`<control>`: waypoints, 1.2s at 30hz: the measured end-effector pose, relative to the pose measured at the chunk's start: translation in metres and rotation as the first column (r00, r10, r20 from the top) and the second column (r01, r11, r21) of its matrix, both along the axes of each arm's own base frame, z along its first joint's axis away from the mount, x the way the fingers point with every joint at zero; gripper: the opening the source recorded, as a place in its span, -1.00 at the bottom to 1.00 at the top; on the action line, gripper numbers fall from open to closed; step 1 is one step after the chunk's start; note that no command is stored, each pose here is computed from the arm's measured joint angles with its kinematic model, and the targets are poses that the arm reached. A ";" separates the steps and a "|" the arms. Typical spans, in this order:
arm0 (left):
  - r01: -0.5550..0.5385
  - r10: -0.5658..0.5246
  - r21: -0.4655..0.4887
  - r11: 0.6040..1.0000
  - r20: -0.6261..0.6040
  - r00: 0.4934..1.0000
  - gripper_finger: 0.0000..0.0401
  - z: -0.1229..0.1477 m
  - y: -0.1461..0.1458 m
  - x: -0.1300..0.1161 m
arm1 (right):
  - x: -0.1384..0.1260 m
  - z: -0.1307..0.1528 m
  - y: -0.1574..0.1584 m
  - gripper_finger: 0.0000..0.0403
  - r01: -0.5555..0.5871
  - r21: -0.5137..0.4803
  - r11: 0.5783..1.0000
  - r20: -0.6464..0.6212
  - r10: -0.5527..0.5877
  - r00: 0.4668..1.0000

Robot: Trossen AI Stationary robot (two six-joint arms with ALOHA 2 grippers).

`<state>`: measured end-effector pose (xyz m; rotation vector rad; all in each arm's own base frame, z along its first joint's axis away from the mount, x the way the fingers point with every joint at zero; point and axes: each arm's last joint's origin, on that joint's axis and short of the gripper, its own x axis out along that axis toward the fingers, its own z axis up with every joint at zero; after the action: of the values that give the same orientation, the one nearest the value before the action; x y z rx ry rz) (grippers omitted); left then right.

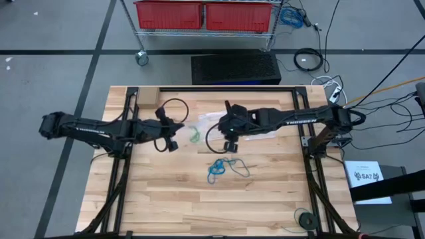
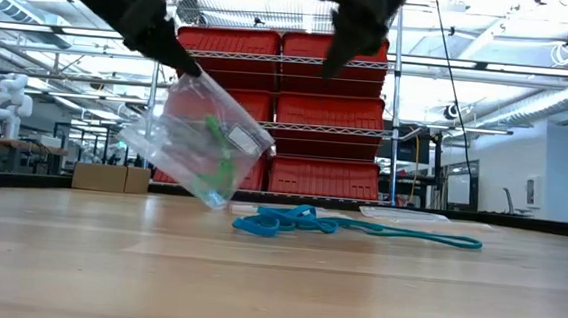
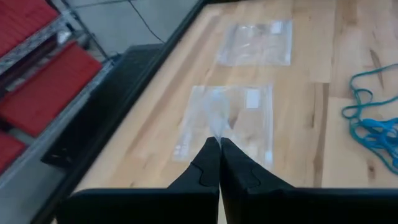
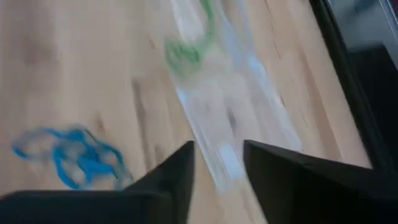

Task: Sort rubber bands
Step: Close the left transparent zip bag

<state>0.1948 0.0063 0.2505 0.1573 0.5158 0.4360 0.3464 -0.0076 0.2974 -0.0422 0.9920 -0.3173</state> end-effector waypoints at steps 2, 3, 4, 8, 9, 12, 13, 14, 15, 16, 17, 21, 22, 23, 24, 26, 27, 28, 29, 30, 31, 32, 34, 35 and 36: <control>-0.006 0.006 0.024 1.000 -0.001 1.000 -1.00 0.007 -0.007 0.000 | -0.004 -0.004 0.001 -0.71 0.006 0.001 1.000 -0.055 -0.006 0.998; -0.006 0.006 0.039 0.999 0.001 1.000 -1.00 0.012 -0.011 0.000 | -0.005 -0.007 0.002 -0.83 0.006 0.004 1.000 -0.066 -0.006 0.998; -0.004 0.004 0.058 0.998 0.003 1.000 -1.00 0.017 -0.015 -0.001 | -0.006 -0.011 0.003 -0.91 0.005 0.005 1.000 -0.076 -0.005 0.997; 0.016 -0.018 0.102 0.995 0.010 1.000 -1.00 0.031 -0.028 -0.003 | -0.008 -0.030 0.009 -0.96 -0.014 0.010 1.000 -0.094 0.015 0.995; 0.025 -0.025 0.101 0.995 0.006 1.000 -1.00 0.034 -0.031 -0.003 | -0.007 -0.035 0.011 -0.98 -0.022 0.011 1.000 -0.088 0.022 0.996; 0.031 -0.027 0.072 0.997 -0.057 0.998 -1.00 0.031 -0.035 -0.004 | -0.006 -0.051 0.016 -0.99 -0.062 0.060 0.996 -0.047 0.065 0.997; 0.031 -0.026 0.051 0.998 -0.091 0.995 -1.00 0.026 -0.036 -0.004 | -0.004 -0.056 0.018 -0.99 -0.080 0.080 0.994 -0.022 0.082 0.996; 0.028 -0.025 0.026 0.999 -0.124 0.992 -1.00 0.021 -0.037 -0.004 | -0.003 -0.061 0.020 -1.00 -0.100 0.099 0.990 0.003 0.100 0.995; 0.022 -0.022 -0.002 1.000 -0.162 0.987 -1.00 0.015 -0.039 -0.002 | -0.003 -0.066 0.021 -1.00 -0.115 0.114 0.987 0.024 0.113 0.993; 0.010 -0.016 -0.030 0.999 -0.204 0.979 -1.00 0.008 -0.039 -0.001 | -0.004 -0.072 0.023 -1.00 -0.127 0.129 0.983 0.036 0.124 0.992; -0.001 -0.012 -0.053 0.999 -0.248 0.969 -1.00 0.001 -0.041 0.001 | -0.005 -0.077 0.024 -1.00 -0.132 0.141 0.981 0.045 0.127 0.991; -0.002 -0.053 -0.143 0.990 -0.384 0.922 -1.00 -0.027 -0.051 0.016 | -0.007 -0.093 0.032 -1.00 -0.131 0.177 0.975 0.095 0.116 0.989; 0.010 -0.079 -0.167 0.986 -0.408 0.910 -1.00 -0.034 -0.054 0.021 | -0.008 -0.096 0.034 -1.00 -0.137 0.195 0.971 0.104 0.119 0.987; 0.028 -0.110 -0.195 0.980 -0.427 0.897 -1.00 -0.041 -0.058 0.026 | -0.008 -0.098 0.036 -1.00 -0.139 0.206 0.969 0.119 0.116 0.986; 0.048 -0.145 -0.226 0.973 -0.435 0.889 -1.00 -0.047 -0.061 0.032 | -0.008 -0.099 0.038 -1.00 -0.149 0.224 0.963 0.139 0.120 0.983; 0.099 -0.225 -0.289 0.952 -0.447 0.866 -1.00 -0.060 -0.068 0.043 | -0.007 -0.100 0.042 -1.00 -0.169 0.251 0.953 0.164 0.130 0.978; 0.123 -0.255 -0.306 0.944 -0.443 0.859 -0.99 -0.066 -0.071 0.049 | -0.008 -0.101 0.044 -1.00 -0.182 0.263 0.947 0.167 0.141 0.976; 0.148 -0.278 -0.310 0.939 -0.433 0.857 -0.97 -0.071 -0.074 0.054 | -0.008 -0.101 0.045 -1.00 -0.195 0.273 0.942 0.171 0.152 0.974; 0.178 -0.302 -0.308 0.935 -0.424 0.854 -0.94 -0.075 -0.077 0.060 | -0.007 -0.100 0.047 -1.00 -0.206 0.279 0.938 0.177 0.161 0.971; 0.211 -0.333 -0.311 0.927 -0.419 0.845 -0.90 -0.080 -0.079 0.064 | -0.007 -0.100 0.049 -1.00 -0.220 0.288 0.932 0.183 0.172 0.968; 0.244 -0.364 -0.314 0.918 -0.419 0.831 -0.85 -0.084 -0.081 0.068 | -0.007 -0.100 0.051 -1.00 -0.229 0.293 0.928 0.187 0.180 0.966; 0.272 -0.394 -0.321 0.907 -0.420 0.818 -0.79 -0.089 -0.082 0.071 | -0.007 -0.100 0.052 -1.00 -0.240 0.301 0.923 0.188 0.189 0.964; 0.288 -0.426 -0.356 0.889 -0.414 0.805 -0.66 -0.094 -0.082 0.075 | -0.007 -0.099 0.055 -1.00 -0.256 0.308 0.916 0.197 0.202 0.959; 0.288 -0.438 -0.378 0.880 -0.412 0.799 -0.59 -0.096 -0.081 0.076 | -0.007 -0.099 0.057 -1.00 -0.263 0.310 0.914 0.200 0.208 0.958; 0.285 -0.446 -0.397 0.872 -0.410 0.795 -0.52 -0.097 -0.080 0.077 | -0.007 -0.099 0.058 -1.00 -0.269 0.314 0.911 0.199 0.214 0.956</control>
<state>0.2713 -0.0737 0.1533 0.0528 1.0315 -0.0930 0.3391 0.0504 0.1983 0.1700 0.8580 0.0811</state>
